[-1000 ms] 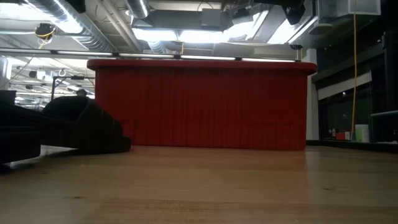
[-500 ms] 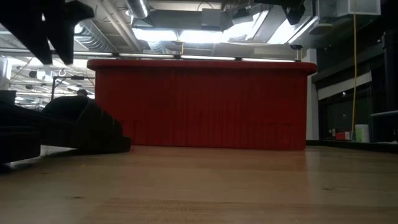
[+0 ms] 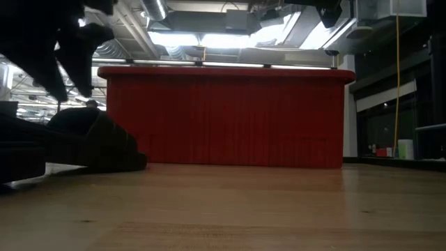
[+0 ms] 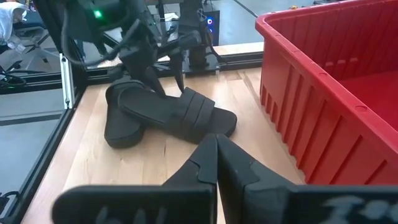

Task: Pick and place slides into bin
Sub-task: Put the top black slide into the red container

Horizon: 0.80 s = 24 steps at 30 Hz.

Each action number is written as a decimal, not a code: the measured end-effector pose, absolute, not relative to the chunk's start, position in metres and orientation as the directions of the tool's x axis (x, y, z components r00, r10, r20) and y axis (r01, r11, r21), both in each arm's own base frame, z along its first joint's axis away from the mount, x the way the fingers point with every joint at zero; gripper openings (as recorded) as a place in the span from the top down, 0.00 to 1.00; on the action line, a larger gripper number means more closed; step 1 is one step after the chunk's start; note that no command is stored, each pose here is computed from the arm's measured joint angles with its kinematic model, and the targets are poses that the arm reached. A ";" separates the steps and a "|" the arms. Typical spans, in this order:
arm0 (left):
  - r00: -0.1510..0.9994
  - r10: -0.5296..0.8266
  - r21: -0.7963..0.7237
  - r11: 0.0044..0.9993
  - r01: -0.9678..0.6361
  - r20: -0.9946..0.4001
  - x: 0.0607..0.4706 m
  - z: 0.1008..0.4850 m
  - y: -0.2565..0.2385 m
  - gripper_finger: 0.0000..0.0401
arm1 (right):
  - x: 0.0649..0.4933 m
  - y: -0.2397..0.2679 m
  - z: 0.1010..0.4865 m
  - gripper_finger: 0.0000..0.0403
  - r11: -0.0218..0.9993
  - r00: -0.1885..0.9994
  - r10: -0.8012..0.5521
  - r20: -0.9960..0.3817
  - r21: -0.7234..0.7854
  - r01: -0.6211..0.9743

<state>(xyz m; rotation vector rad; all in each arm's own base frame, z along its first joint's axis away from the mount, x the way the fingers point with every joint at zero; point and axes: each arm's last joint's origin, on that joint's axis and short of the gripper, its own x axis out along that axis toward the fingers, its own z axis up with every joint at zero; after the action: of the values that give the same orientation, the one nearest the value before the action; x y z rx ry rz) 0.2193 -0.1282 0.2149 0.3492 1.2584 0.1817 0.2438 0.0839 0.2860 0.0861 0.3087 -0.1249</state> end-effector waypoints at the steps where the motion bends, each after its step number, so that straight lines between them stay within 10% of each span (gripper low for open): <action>1: 0.294 0.328 0.360 0.931 0.059 -0.898 0.218 0.212 -0.127 0.54 | 0.244 0.084 0.286 0.99 0.989 0.945 -0.109 -0.308 0.065 0.136; 24: 0.305 0.397 0.415 0.910 -0.008 -0.866 0.223 0.196 -0.110 0.54 | 0.245 0.079 0.286 0.99 0.986 0.943 -0.127 -0.308 0.063 0.153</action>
<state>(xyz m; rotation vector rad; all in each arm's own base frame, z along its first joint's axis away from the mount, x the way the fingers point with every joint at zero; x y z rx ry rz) 0.2226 -0.1097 0.1965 0.3639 1.2387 0.2763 0.2453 0.0793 0.2861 0.0868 0.3083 -0.1431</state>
